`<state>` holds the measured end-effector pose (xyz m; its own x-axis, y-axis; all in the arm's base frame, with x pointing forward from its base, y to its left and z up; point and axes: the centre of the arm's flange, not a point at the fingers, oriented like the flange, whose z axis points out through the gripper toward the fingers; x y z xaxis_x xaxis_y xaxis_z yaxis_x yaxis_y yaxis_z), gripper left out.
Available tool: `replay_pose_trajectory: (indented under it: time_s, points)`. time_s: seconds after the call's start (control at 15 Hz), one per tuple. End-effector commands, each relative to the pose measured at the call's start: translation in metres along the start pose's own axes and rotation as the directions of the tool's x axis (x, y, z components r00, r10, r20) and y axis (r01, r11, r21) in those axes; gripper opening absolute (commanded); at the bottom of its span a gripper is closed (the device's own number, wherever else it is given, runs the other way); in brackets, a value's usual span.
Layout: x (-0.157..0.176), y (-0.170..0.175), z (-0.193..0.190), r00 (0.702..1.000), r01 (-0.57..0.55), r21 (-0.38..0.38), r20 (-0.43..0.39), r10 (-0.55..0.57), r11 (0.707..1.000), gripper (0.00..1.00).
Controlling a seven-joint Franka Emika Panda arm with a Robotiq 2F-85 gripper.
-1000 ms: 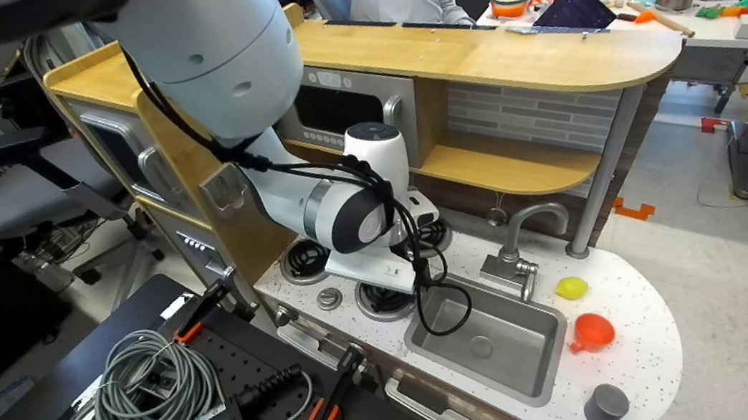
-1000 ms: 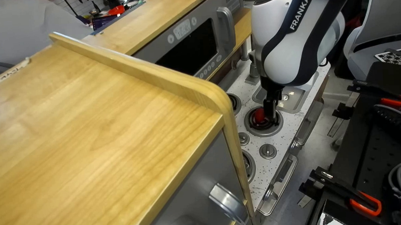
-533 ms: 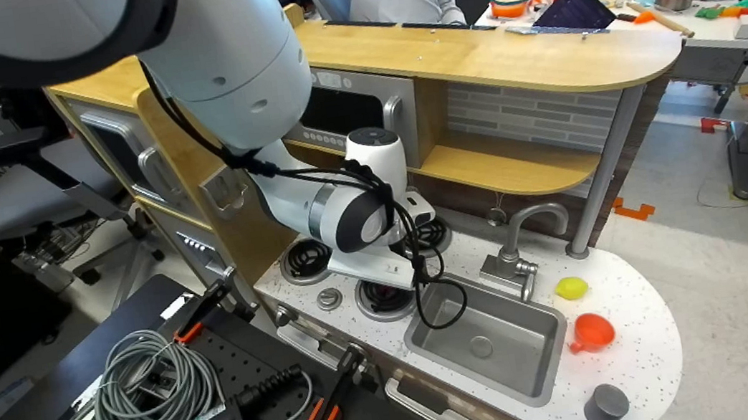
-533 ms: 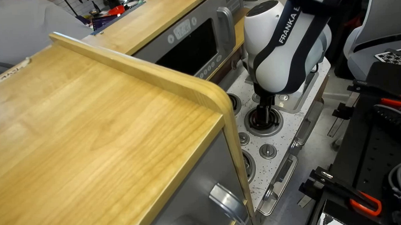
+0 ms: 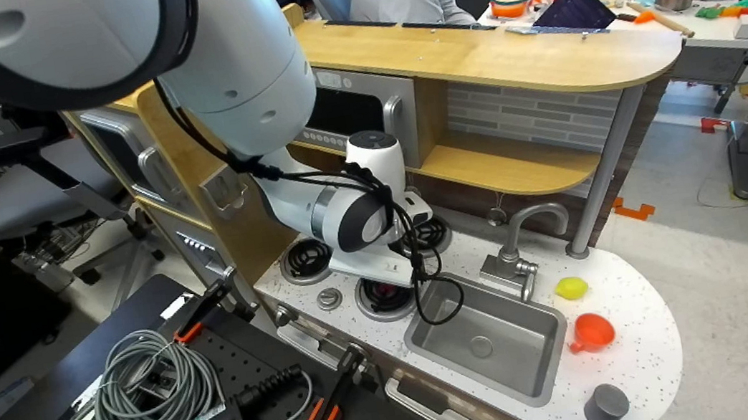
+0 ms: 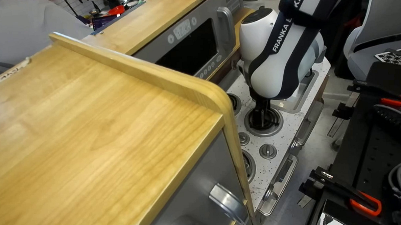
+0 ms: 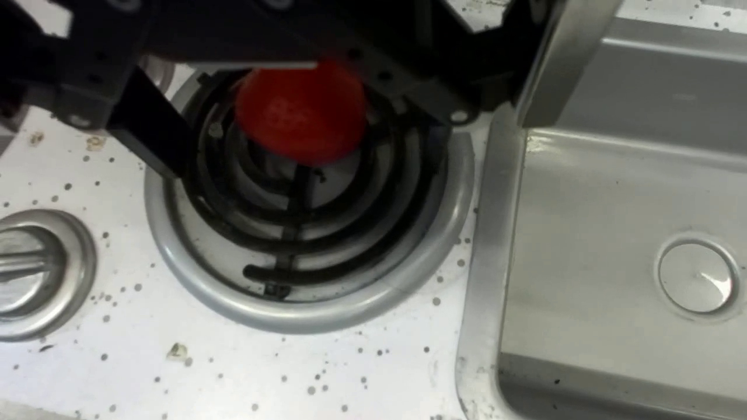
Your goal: Get the strawberry toy from the right front plate of the stove and put it in the sink
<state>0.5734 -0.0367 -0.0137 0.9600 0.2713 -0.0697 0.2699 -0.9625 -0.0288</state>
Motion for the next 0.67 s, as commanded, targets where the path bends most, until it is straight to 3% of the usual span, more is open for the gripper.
replay_pose_trajectory:
  time_s: [0.0,0.13,0.2,0.53,0.6]
  points:
    - [0.0128,-0.0052,0.0007,1.0,0.018,0.006,0.006,-0.018,1.0,1.0]
    - [0.0136,-0.007,0.0008,1.0,0.017,0.01,0.008,-0.017,1.0,0.74]
    - [0.0133,-0.0074,0.0012,1.0,0.017,0.008,0.01,-0.017,1.0,0.65]
    - [0.0154,0.0001,-0.0036,1.0,0.001,-0.005,0.012,-0.001,1.0,0.29]
    - [0.0153,0.0004,-0.0035,1.0,-0.001,-0.007,0.016,0.002,1.0,0.28]
